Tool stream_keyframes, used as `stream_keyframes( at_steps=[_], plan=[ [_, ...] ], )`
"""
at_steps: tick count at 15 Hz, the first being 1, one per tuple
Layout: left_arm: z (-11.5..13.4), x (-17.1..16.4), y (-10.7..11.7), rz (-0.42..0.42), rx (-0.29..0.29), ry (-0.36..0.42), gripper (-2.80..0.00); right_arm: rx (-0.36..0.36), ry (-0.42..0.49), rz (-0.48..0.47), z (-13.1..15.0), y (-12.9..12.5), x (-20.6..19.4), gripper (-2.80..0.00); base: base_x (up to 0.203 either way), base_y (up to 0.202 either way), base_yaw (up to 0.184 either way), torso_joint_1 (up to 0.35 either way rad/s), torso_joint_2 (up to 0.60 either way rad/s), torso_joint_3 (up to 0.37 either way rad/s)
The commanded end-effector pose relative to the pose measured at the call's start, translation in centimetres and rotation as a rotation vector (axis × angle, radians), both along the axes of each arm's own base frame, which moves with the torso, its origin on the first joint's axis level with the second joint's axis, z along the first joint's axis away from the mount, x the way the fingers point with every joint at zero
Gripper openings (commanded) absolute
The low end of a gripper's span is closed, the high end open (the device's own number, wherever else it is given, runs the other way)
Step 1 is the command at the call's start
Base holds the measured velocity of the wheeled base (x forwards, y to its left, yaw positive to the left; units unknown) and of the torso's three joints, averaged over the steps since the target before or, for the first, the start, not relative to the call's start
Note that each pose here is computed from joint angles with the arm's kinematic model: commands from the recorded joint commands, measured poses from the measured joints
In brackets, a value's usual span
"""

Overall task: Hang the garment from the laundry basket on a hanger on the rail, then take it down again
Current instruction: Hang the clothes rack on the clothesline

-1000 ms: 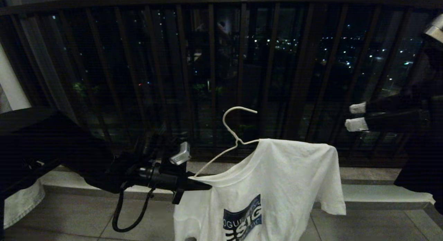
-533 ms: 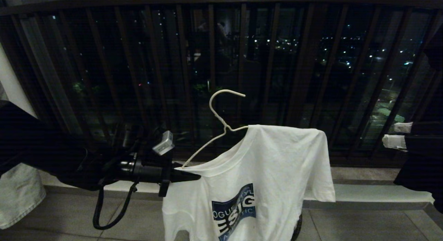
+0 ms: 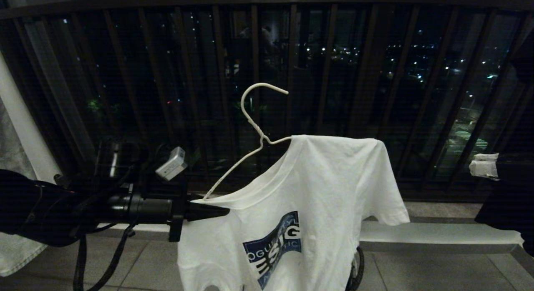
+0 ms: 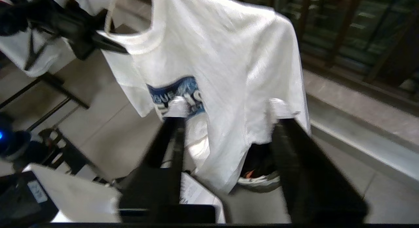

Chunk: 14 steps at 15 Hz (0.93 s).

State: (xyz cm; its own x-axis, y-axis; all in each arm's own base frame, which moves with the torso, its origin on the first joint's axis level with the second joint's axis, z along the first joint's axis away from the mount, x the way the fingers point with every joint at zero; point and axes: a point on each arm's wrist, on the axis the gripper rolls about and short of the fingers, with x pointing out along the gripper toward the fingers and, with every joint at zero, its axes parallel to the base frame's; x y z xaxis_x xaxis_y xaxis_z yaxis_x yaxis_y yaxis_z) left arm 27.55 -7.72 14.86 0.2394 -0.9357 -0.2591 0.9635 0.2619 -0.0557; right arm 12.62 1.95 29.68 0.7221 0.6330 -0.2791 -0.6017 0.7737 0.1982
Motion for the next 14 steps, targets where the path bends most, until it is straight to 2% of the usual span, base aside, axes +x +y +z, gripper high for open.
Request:
stream_keyframes(
  at_steps=[1, 4, 6, 10, 12, 14],
  plan=[
    [0.5, -1.9, 1.4, 0.030, -0.007, -0.013, -2.80, -0.010, 0.035, 0.020, -0.8, 0.2, 0.8, -2.80, 0.000, 0.000, 0.000, 0.000, 0.00, 0.000],
    [0.1, -1.4, 1.3, 0.027, -0.003, -0.002, -2.80, -0.073, 0.013, 0.046, -1.6, 0.2, 1.0, -2.80, 0.000, 0.000, 0.000, 0.000, 0.00, 0.000],
    [-0.1, -1.6, 1.3, 0.010, -0.006, -0.008, -2.80, -0.078, -0.005, 0.041, -1.5, 0.2, 0.5, -2.80, 0.000, 0.000, 0.000, 0.002, -0.05, -0.047],
    [0.2, -2.4, 0.5, -0.029, -0.010, -0.018, -2.80, -0.098, -0.060, -0.023, -0.6, -0.1, -0.7, -2.80, 0.000, 0.000, 0.000, 0.043, -0.23, -0.299],
    [-0.4, -2.4, 0.3, -0.070, -0.026, 0.007, -2.80, -0.108, -0.088, -0.057, -0.5, -0.2, -0.6, -2.80, 0.000, 0.000, 0.000, 0.074, -0.59, -0.341],
    [0.2, -2.8, 0.4, -0.090, -0.037, -0.024, -2.80, -0.108, -0.107, -0.064, -0.4, -0.2, -0.9, -2.80, 0.000, 0.000, 0.000, 0.097, -0.46, -0.306]
  ],
)
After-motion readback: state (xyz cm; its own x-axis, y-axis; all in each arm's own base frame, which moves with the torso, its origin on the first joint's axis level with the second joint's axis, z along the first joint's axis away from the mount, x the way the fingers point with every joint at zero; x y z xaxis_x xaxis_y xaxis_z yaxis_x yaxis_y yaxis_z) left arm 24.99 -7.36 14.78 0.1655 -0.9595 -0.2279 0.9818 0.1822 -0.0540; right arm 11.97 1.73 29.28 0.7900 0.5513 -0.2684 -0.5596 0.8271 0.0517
